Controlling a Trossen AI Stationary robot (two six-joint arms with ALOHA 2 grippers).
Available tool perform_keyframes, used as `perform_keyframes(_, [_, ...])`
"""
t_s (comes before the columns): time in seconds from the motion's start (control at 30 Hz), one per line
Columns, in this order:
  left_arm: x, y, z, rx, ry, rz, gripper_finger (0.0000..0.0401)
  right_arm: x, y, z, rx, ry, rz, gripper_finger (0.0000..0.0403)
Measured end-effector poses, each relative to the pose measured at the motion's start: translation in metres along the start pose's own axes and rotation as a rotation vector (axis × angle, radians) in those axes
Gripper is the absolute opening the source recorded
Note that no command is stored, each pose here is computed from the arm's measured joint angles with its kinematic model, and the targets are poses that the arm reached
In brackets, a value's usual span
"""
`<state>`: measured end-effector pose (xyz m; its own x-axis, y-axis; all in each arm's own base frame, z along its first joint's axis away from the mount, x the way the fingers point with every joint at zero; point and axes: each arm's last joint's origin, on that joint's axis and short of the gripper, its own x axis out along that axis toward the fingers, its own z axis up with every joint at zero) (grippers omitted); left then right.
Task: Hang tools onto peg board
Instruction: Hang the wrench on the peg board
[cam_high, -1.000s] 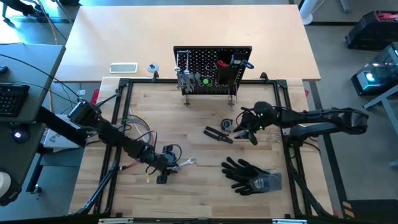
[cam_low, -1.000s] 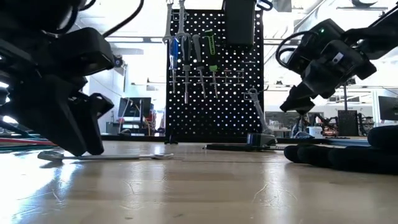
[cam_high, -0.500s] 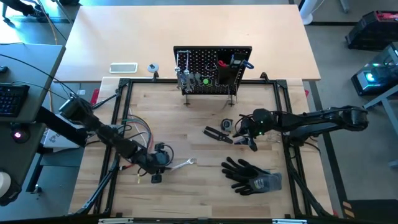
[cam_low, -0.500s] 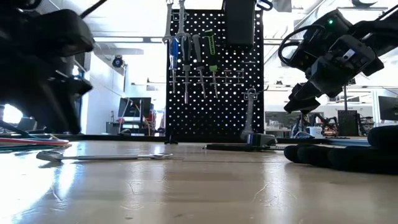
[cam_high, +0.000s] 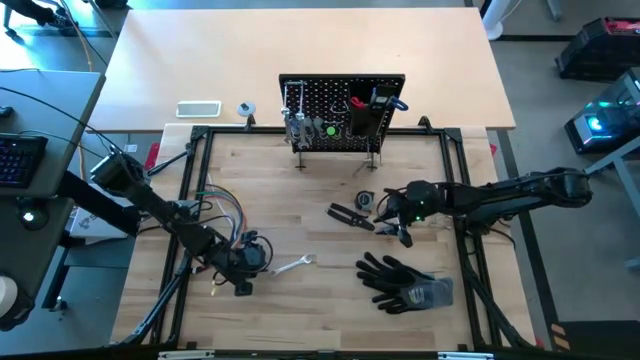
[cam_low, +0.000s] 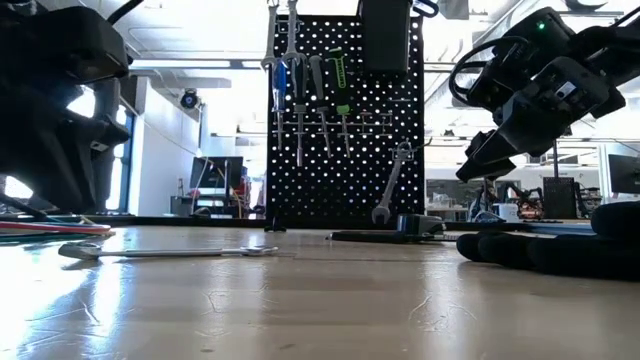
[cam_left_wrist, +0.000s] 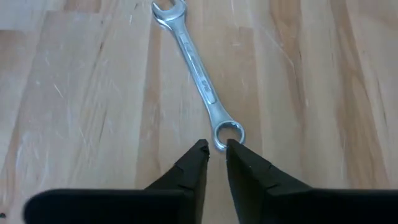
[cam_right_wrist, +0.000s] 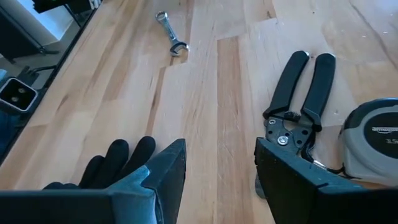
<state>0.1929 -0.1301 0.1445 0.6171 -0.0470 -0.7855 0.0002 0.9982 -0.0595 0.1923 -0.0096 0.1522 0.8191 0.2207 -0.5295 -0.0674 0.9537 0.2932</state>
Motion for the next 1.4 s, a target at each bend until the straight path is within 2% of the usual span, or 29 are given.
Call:
perform_keyframes(0.13, [0.001, 0.001, 0.001, -0.002, -0.005, -0.005, 0.0025, 0.0, 0.001, 0.0, -0.004, 0.001, -0.001, 0.0185])
perform_keyframes(0.3, [0.005, -0.004, 0.004, 0.024, -0.022, -0.06, 0.0002, 0.001, 0.003, -0.001, -0.008, 0.003, 0.003, 0.0185])
perform_keyframes(0.6, [0.026, -0.008, -0.001, 0.024, -0.003, -0.072, 0.0, 0.002, 0.009, 0.0, -0.023, -0.008, 0.004, 0.0185])
perform_keyframes(1.03, [0.044, -0.001, -0.001, 0.034, 0.022, -0.047, 0.0, 0.002, 0.011, 0.005, -0.022, -0.066, 0.015, 0.0185])
perform_keyframes(1.23, [0.056, 0.007, 0.003, 0.064, 0.006, -0.029, 0.0, 0.006, 0.026, 0.013, -0.135, -0.169, 0.061, 0.0185])
perform_keyframes(1.4, [0.068, 0.013, 0.007, 0.091, -0.03, -0.038, 0.0, 0.019, 0.044, 0.008, -0.254, -0.18, 0.064, 0.0185])
